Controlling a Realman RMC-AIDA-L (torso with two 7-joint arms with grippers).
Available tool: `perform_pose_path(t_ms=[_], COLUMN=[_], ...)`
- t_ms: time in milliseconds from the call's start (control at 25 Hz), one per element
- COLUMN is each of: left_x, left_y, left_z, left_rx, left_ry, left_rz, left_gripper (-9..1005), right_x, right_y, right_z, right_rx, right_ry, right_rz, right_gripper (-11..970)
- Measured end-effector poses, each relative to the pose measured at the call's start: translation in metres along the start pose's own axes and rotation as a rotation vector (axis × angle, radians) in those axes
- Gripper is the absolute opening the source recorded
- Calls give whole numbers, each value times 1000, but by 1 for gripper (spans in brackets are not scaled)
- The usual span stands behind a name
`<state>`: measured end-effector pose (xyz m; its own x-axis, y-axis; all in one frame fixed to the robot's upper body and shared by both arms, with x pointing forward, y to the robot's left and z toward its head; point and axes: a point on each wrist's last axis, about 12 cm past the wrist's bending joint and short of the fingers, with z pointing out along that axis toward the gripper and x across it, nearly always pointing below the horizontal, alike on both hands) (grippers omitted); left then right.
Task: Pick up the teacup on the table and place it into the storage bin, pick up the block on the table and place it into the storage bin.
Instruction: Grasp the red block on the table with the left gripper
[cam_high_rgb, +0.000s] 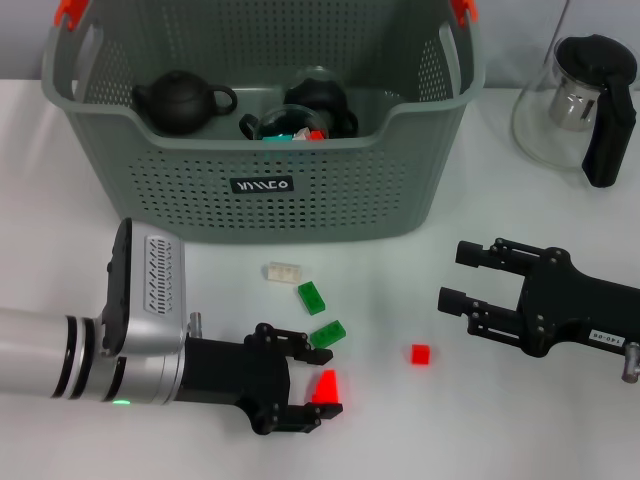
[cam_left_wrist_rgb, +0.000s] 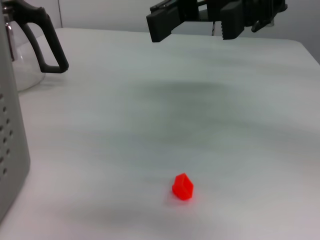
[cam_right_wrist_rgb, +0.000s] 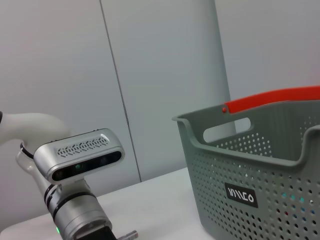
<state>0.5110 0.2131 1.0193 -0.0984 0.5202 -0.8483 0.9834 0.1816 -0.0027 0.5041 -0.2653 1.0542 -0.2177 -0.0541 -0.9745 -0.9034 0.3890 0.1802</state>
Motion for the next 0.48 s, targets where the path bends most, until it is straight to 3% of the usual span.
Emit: perform_pose_path(t_ms=[480], left_x=[2], left_y=[-1], left_z=[1], left_rx=[-2], left_ry=[6], left_rz=[-5], left_gripper=[502], right_x=[1], right_y=[1], right_z=[0], right_rx=[-2], right_ry=[2], right_rz=[5], right_gripper=[683])
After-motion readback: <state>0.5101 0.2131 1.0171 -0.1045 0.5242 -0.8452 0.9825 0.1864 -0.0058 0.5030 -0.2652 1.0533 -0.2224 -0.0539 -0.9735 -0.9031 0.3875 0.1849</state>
